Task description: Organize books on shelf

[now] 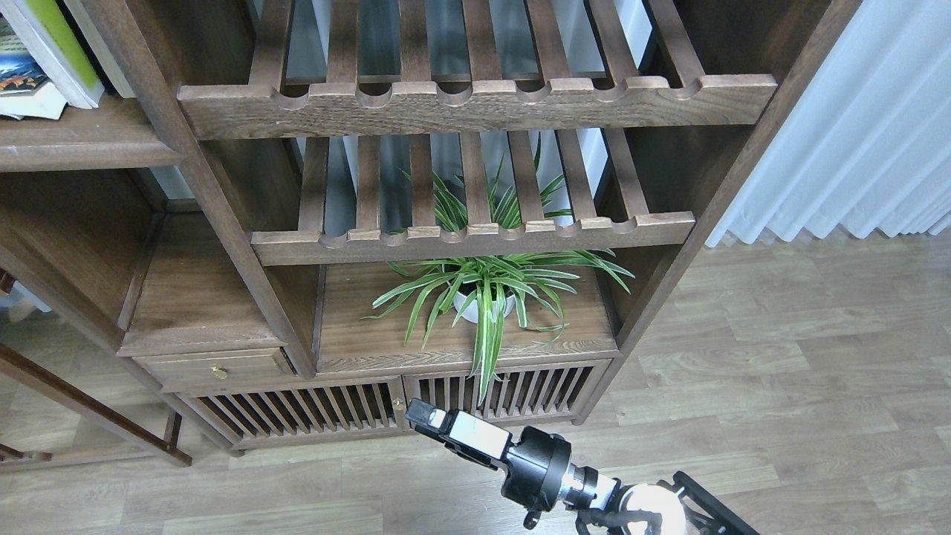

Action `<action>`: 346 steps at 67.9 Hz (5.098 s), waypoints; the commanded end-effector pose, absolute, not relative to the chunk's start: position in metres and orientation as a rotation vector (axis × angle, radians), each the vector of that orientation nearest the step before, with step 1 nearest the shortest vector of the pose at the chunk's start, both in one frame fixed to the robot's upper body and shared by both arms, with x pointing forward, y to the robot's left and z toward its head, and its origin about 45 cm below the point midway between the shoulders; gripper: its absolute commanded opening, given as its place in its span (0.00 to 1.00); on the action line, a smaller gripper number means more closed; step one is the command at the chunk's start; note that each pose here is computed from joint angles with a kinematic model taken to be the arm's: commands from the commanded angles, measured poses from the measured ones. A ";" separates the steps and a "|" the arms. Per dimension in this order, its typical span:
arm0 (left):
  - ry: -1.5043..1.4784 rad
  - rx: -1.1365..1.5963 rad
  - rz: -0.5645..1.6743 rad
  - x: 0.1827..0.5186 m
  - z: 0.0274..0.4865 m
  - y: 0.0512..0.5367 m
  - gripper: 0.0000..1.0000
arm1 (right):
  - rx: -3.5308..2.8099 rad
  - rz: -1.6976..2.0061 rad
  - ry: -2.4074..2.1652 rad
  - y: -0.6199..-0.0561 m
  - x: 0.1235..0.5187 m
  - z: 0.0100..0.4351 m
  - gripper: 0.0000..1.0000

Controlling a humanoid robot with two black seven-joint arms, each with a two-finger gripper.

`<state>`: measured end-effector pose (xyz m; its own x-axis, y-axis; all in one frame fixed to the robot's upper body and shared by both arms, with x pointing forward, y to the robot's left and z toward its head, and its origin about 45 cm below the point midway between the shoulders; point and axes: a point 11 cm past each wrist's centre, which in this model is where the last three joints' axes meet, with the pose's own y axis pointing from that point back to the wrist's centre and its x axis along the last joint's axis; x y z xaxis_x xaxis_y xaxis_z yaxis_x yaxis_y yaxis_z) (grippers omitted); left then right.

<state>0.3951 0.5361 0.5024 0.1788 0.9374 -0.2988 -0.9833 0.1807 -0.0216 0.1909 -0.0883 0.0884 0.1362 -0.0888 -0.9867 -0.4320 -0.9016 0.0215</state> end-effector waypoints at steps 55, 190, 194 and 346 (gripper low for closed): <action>0.343 -0.222 1.278 0.429 0.473 0.496 0.01 | -2.147 1.829 0.515 -0.090 0.192 0.089 0.99; 0.268 -0.071 1.198 0.445 0.481 0.452 0.99 | -2.158 1.844 0.541 -0.092 0.183 0.082 0.99; 0.260 -0.059 1.160 0.445 0.482 0.439 1.00 | -2.157 1.842 0.543 -0.093 0.183 0.082 0.99; 0.821 0.443 1.272 0.300 0.243 0.505 1.00 | -2.152 1.854 0.560 -0.095 0.183 0.077 0.99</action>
<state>0.3069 0.5252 0.2862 0.1026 0.9771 -0.1864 -0.7144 0.2028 0.6697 0.1830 -0.0947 0.0779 0.1197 -0.1260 -0.9848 -0.4395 -0.8961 0.0612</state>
